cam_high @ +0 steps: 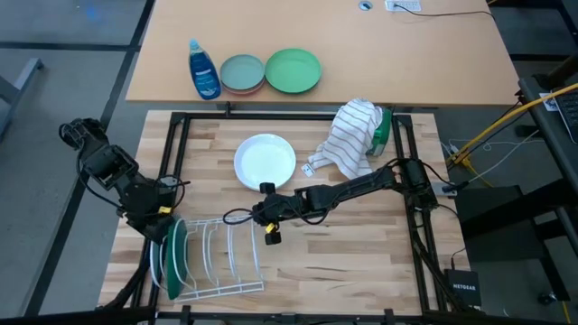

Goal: Sort dishes
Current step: Adjust the white dish rack

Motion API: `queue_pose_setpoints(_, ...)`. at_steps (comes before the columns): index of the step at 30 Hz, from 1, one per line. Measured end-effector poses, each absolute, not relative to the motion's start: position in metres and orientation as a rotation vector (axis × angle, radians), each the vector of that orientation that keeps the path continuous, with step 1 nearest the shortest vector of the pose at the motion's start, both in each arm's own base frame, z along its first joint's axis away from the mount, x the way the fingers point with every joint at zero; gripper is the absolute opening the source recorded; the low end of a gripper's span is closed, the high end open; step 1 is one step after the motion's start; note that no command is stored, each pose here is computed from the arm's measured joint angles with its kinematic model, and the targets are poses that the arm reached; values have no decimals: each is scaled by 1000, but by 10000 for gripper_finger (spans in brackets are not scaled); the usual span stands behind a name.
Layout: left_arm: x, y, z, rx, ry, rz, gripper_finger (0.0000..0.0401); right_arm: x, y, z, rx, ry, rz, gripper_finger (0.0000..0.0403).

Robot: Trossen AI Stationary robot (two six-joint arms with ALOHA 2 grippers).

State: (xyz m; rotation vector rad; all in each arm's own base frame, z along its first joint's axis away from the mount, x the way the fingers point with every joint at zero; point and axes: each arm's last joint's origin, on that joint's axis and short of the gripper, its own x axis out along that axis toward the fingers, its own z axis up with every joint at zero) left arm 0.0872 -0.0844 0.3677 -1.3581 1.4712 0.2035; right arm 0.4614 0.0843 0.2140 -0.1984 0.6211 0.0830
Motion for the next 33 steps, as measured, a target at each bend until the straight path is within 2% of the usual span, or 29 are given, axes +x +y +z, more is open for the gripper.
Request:
queue_pose_setpoints(14, 101, -98, 373, -1410, 1450, 140, 182, 461, 84, 214, -200, 623, 71, 16)
queue_pose_setpoints(22, 89, -104, 366, -1385, 1561, 280, 182, 461, 84, 213, -200, 624, 71, 17)
queue_pose_setpoints(28, 79, -104, 358, -1357, 1638, 512, 182, 461, 84, 213, -200, 624, 72, 17)
queue_pose_setpoints(33, 81, -110, 356, -1345, 1612, 537, 182, 461, 84, 213, -207, 627, 72, 17)
